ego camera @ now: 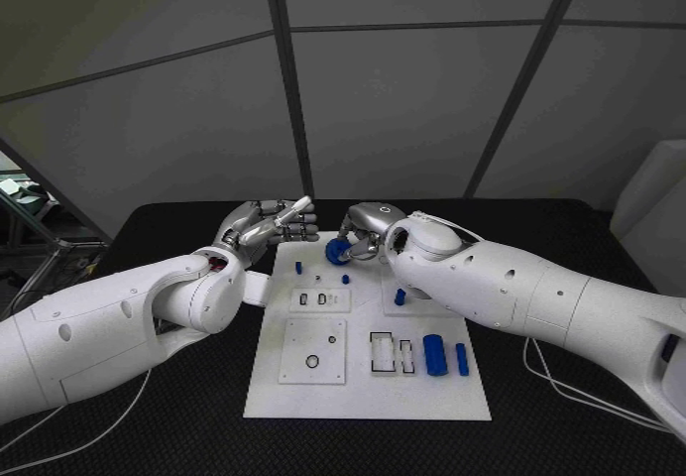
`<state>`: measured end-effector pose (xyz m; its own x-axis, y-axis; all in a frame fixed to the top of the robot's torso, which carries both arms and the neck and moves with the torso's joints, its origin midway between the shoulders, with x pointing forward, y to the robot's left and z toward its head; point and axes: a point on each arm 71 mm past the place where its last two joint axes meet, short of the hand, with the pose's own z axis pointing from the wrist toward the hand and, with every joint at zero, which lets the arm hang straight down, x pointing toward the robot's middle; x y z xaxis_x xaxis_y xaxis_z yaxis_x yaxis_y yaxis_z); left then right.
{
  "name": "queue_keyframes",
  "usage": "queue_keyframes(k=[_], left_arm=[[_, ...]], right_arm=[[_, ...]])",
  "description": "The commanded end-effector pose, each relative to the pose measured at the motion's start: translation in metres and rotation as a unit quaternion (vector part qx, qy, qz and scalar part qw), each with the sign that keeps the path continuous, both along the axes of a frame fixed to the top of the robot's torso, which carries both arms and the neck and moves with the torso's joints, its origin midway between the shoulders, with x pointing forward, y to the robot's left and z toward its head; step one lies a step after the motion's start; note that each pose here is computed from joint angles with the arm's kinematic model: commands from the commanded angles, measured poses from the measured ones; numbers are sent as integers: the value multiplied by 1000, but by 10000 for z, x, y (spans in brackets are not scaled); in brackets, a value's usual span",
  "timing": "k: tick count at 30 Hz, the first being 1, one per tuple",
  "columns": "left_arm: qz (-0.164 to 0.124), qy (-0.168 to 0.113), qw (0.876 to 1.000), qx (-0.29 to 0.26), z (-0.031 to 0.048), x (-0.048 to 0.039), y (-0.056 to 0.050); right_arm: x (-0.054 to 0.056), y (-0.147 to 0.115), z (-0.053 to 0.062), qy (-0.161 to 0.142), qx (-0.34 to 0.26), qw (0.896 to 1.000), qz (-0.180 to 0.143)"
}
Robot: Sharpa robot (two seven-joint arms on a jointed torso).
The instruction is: Assemble the parts on the task board
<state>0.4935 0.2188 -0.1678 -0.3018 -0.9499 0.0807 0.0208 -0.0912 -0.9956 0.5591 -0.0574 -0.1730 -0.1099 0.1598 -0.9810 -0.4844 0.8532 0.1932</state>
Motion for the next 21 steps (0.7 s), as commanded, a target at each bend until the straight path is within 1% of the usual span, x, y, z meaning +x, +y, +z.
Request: queue_keyframes(k=[1,11,21], left_arm=[[-2,-7,1000,-1,23,3,-10],[-2,-7,1000,-1,20,7,-8],[-2,-4,1000,0,15,9,-4]], right_arm=[[18,-15,-6,3,-13,1000,-5],[11,13,-31,17,-17,1000,7],[27,-24,-55,31,-17,999,1]])
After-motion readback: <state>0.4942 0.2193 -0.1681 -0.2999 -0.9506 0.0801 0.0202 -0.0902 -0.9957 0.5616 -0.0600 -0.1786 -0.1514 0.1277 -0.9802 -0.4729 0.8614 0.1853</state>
